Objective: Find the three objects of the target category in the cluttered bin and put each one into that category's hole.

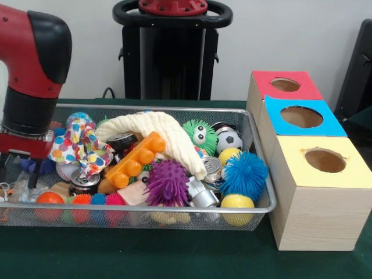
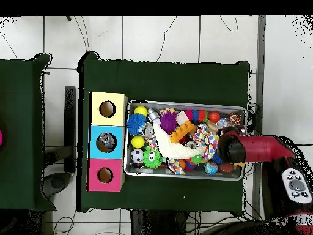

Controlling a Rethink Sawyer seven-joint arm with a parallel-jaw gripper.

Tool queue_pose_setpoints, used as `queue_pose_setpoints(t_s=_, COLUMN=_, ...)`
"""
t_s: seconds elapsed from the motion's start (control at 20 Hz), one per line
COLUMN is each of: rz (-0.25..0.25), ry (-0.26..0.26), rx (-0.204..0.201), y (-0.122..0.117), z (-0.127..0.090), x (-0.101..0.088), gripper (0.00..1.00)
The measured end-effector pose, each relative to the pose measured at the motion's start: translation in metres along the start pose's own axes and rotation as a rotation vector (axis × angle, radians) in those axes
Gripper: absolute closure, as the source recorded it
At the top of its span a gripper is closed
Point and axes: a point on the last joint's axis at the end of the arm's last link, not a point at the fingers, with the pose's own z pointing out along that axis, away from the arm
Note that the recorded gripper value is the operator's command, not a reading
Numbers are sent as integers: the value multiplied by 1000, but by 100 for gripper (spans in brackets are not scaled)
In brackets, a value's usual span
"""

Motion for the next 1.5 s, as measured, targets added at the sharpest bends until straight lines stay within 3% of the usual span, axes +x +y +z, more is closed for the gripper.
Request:
queue_pose_setpoints(t_s=0.05, rz=48, ry=30, rx=-59, y=-7, z=1, x=-1, gripper=0)
queue_pose_setpoints(t_s=0.25, rz=60, ry=44, rx=-128, y=-16, z=2, x=-1, gripper=0)
queue_pose_setpoints(t_s=0.3, rz=53, ry=31, rx=-170, y=-22, z=4, x=0, gripper=0)
queue_pose_setpoints(t_s=0.4, rz=40, ry=4, rx=-215, y=-27, z=7, x=2, gripper=0)
queue_pose_setpoints(t_s=0.65, rz=-7, ry=-78, rx=-298, y=-35, z=11, x=11, gripper=0)
queue_pose_setpoints(t_s=1.1, rz=-21, ry=-163, rx=-382, y=-24, z=13, x=10, gripper=0)
queue_pose_setpoints(t_s=1.5, rz=-25, ry=-237, rx=-468, y=19, z=7, x=-20, gripper=0)
